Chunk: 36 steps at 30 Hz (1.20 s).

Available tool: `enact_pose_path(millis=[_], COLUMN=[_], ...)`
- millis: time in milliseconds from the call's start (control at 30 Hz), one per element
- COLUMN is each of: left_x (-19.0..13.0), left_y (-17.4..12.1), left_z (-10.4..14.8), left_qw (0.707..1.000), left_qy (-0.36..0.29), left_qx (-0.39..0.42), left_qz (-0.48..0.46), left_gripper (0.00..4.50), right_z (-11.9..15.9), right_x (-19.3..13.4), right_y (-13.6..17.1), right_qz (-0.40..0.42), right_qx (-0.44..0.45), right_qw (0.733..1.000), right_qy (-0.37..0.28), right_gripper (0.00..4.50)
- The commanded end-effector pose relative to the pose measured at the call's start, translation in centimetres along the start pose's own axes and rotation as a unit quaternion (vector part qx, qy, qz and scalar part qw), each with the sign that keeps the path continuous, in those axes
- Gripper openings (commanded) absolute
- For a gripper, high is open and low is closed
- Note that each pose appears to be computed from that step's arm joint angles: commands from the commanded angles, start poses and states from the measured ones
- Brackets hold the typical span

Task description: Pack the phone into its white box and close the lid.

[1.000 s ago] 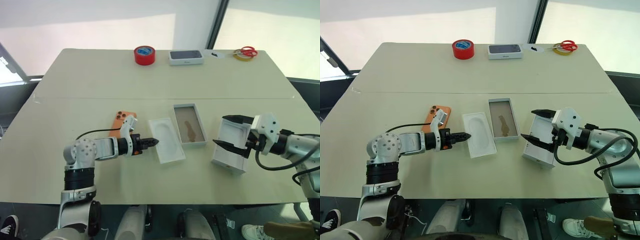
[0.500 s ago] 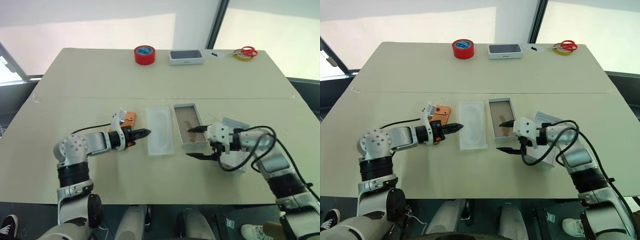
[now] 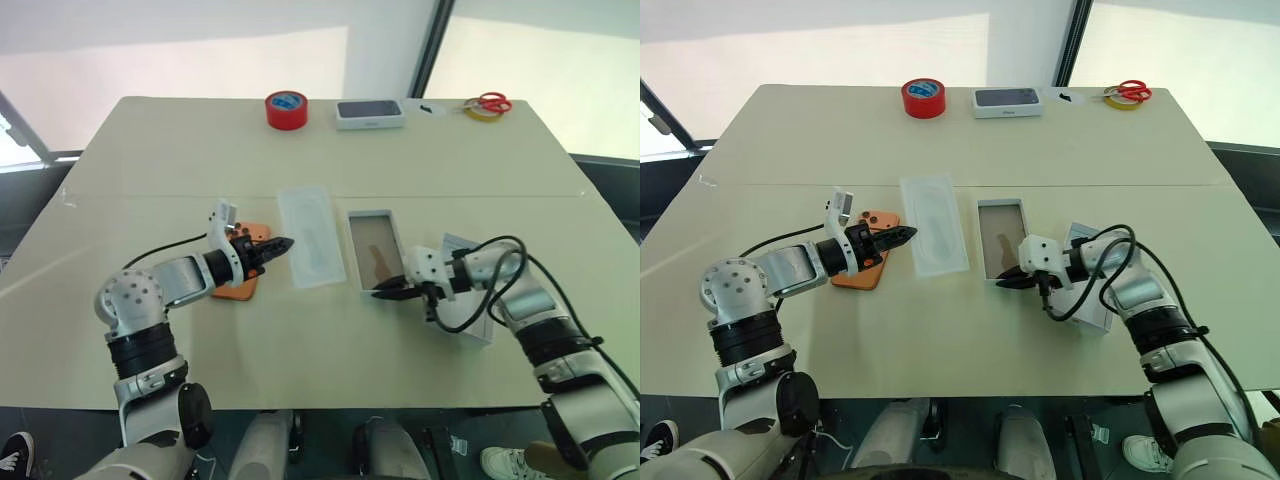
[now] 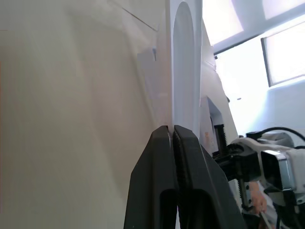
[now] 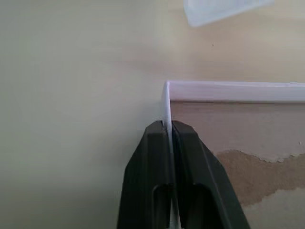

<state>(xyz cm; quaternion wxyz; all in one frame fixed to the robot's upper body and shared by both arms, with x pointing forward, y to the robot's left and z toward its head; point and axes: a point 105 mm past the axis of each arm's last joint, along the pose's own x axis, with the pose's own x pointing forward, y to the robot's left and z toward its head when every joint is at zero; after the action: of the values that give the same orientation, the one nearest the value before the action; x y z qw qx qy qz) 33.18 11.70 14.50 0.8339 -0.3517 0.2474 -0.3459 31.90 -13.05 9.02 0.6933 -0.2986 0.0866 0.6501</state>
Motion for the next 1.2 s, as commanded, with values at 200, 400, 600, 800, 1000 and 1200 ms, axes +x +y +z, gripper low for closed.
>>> enact_pose_path(millis=[200, 400, 600, 800, 1000, 1200], left_x=[-0.1, 0.8, 1.2, 1.4, 1.8, 2.8], left_y=[-1.5, -1.5, -1.3, -0.8, -0.9, -0.5], left_z=[1.8, 1.6, 1.3, 0.2, -0.3, -0.6], left_qw=[0.999, 0.999, 0.999, 0.999, 0.998, 0.995], left_qy=[-0.031, -0.022, -0.014, 0.016, 0.035, 0.071], left_qx=[0.008, 0.016, 0.023, 0.027, 0.036, 0.048], left_qz=[-0.035, -0.033, -0.030, -0.022, -0.033, -0.046], left_gripper=[0.00, 0.00, 0.00, 0.00, 0.00, 0.00], right_z=[3.8, 5.4, 6.2, 6.1, 4.2, 2.5], right_x=[3.3, 4.6, 4.7, 1.4, -3.1, -5.4], right_y=[0.7, 0.3, 0.4, 0.6, 1.5, 1.4], right_qz=[-0.027, -0.058, -0.065, -0.076, -0.093, -0.152], right_qx=[-0.024, 0.006, 0.029, 0.048, 0.063, 0.078], right_qw=[0.998, 0.995, 0.993, 0.993, 0.994, 0.985], right_qy=[-0.056, -0.078, -0.091, -0.079, -0.015, 0.002], right_gripper=[0.08, 0.08, 1.51, 3.04, 3.04, 3.04])
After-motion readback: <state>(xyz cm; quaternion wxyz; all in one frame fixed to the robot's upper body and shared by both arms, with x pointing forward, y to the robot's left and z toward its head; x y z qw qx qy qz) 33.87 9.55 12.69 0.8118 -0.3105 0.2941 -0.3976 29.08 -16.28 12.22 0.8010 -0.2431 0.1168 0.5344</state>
